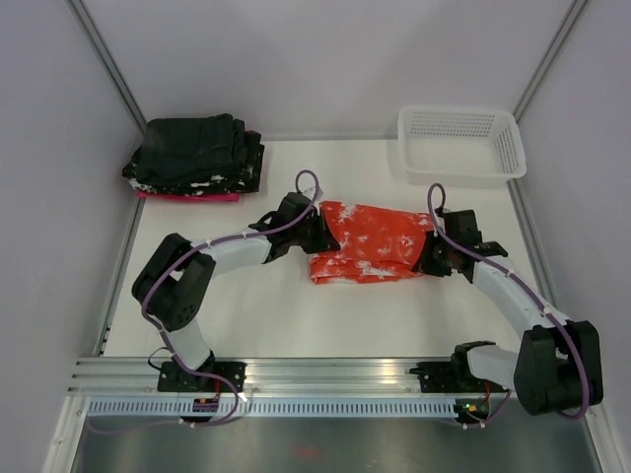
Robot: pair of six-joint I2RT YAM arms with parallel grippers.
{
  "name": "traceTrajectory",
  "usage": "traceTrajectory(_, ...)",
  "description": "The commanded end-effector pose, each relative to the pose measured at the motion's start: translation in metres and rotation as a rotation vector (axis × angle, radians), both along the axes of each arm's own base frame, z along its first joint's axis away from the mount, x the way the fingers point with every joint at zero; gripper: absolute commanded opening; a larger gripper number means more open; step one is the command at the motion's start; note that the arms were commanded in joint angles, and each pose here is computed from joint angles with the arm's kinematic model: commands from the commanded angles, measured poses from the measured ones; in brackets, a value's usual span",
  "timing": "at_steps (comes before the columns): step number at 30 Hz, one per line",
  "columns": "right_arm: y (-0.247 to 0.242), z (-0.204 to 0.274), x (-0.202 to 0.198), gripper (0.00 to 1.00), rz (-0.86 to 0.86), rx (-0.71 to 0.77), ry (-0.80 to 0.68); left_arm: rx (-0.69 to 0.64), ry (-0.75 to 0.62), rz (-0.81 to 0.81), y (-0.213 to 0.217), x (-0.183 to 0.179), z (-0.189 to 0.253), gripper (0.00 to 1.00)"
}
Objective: Fold and stack the trousers
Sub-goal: Fold the trousers
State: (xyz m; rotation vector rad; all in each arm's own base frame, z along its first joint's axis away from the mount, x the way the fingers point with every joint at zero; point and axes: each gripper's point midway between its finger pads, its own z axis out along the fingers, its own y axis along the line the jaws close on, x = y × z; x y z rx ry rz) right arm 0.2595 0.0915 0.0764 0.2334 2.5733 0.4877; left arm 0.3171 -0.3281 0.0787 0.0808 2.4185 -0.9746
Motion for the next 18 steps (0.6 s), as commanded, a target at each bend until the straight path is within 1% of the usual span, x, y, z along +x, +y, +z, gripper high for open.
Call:
traceTrajectory(1,-0.016,-0.021,-0.016,0.07,-0.052,-0.066,0.08,-0.023,-0.003,-0.077,-0.008,-0.008,0.004,0.02)
traceTrajectory(5,-0.019,-0.033,-0.011,0.07,-0.081,-0.084,0.131,-0.003,0.012,-0.093,-0.012,-0.02,-0.001,0.02)
traceTrajectory(8,-0.026,-0.043,-0.008,0.06,-0.116,-0.12,0.158,0.03,0.051,-0.092,-0.016,-0.034,-0.017,0.02)
traceTrajectory(11,-0.025,-0.039,-0.006,0.06,-0.107,-0.111,0.149,0.075,0.096,-0.092,-0.017,-0.05,-0.038,0.02)
traceTrajectory(14,-0.02,-0.022,-0.004,0.06,-0.07,-0.091,0.109,0.109,0.14,-0.072,-0.012,-0.057,-0.056,0.02)
traceTrajectory(16,-0.011,-0.001,0.001,0.07,-0.029,-0.05,0.053,0.127,0.163,-0.061,-0.008,-0.061,-0.066,0.02)
traceTrajectory(18,0.0,0.032,0.004,0.07,0.014,0.011,-0.014,0.138,0.175,-0.056,-0.005,-0.063,-0.071,0.02)
